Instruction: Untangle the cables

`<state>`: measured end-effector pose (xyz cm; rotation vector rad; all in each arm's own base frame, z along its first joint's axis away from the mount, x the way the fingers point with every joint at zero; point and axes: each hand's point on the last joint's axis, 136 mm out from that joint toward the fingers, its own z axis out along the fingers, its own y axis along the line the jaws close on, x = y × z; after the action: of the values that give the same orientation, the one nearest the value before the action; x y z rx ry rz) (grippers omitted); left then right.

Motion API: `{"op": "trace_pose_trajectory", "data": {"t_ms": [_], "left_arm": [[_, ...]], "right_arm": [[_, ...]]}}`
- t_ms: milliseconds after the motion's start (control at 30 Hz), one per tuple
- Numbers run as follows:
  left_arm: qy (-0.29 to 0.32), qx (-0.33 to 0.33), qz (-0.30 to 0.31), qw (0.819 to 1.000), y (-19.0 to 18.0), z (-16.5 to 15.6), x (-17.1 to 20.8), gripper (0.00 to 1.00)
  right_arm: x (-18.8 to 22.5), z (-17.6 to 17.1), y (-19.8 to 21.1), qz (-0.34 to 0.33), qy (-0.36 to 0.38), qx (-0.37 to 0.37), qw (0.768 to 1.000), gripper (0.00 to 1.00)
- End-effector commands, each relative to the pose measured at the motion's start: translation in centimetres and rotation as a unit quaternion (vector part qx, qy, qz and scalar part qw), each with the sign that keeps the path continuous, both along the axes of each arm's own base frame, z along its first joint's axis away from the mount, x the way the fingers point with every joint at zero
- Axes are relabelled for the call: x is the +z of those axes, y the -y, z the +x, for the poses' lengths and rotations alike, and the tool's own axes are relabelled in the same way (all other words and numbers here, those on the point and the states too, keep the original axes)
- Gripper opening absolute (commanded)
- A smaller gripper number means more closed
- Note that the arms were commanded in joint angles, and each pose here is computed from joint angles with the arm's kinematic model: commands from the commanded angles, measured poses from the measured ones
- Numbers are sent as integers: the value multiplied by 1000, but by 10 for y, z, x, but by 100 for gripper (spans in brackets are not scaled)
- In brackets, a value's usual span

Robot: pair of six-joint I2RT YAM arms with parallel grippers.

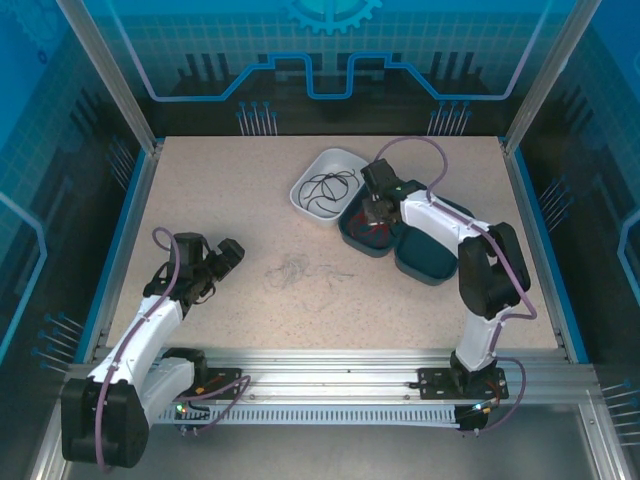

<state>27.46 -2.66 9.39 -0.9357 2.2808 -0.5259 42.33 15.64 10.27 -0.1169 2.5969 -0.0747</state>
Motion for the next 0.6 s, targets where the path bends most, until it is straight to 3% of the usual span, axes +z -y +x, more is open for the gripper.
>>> {"op": "trace_pose_trajectory", "data": {"t_ms": [0, 233, 567], "left_arm": [[-5, -1, -2, 1000, -1, -3, -5, 99], [-4, 0, -3, 1000, -1, -2, -5, 99], [9, -25, -22, 999, 10, 3, -3, 99]], "right_arm": [[2, 8, 4, 9, -2, -14, 1000, 16], [15, 5, 4, 16, 7, -11, 1000, 28], [50, -17, -19, 70, 34, 14, 997, 31]]}}
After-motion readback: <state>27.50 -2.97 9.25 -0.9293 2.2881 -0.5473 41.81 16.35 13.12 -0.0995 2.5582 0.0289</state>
